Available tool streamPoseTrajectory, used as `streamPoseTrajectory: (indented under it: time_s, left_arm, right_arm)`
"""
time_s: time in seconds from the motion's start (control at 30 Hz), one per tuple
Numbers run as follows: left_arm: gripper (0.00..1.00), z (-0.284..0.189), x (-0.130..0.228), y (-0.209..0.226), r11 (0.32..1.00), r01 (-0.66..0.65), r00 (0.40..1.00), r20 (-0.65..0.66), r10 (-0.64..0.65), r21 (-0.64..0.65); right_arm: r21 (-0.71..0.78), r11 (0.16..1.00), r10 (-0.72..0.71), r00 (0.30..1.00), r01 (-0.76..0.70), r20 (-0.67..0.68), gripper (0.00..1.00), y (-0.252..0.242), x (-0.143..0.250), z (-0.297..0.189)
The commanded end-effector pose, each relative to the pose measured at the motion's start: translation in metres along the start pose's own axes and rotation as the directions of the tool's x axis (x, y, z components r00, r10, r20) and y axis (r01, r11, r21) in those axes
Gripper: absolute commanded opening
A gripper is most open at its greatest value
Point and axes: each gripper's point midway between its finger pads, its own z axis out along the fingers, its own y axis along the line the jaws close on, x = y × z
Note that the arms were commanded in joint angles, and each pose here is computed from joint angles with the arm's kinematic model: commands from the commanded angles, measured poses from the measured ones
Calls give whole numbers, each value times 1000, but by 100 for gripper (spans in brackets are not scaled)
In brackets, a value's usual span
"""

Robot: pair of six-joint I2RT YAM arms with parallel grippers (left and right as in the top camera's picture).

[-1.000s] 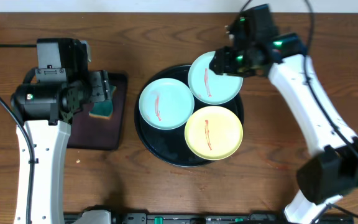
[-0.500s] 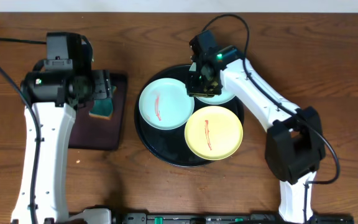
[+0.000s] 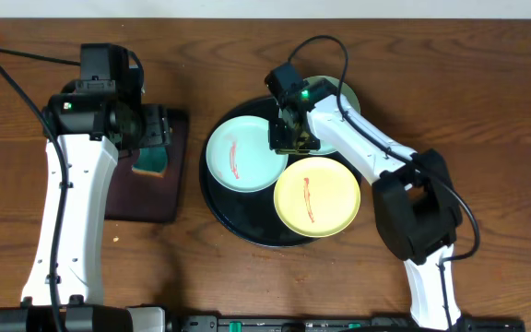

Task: Clean dirty plates on tray and stack at the side
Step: 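Grasp the rim of the upper pale green plate with the right gripper, then grasp the green-and-yellow sponge in the black tray with the left gripper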

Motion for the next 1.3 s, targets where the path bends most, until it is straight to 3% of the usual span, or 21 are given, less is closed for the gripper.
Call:
streamPoseTrajectory:
  time_s: [0.0,0.33,0.43,0.67,0.87,1.07,1.27]
  left_arm:
    - [74,-3,-5,1,1000,3,1000,14,-3,-10]
    - [74,-3,-5,1,1000,3,1000,14,-3,-10]
    - [74,-3,-5,1,1000,-2,1000,13,2,-11]
    - [74,7,-7,17,996,-16,1000,-5,16,-91]
    - [74,43,-3,31,994,-2,995,-98,-9,-112]
    - [73,90,5,27,992,-103,974,-212,84,-78]
    - [66,135,15,25,983,-179,939,-302,162,-29]
  right_arm:
    - [42,999,12,1000,-12,-5,21,-5,-1,16]
    - [64,998,12,999,-9,-44,14,-10,5,45]
    - [59,998,5,999,-3,-38,1,-7,4,45]
    - [76,996,-40,999,42,-22,1,-8,2,45]
    - [92,994,-58,998,58,-11,1,-8,0,46]
    - [106,992,-64,998,64,-1,1,-10,-1,46]
    - [109,992,-66,998,67,-7,1,-11,1,47]
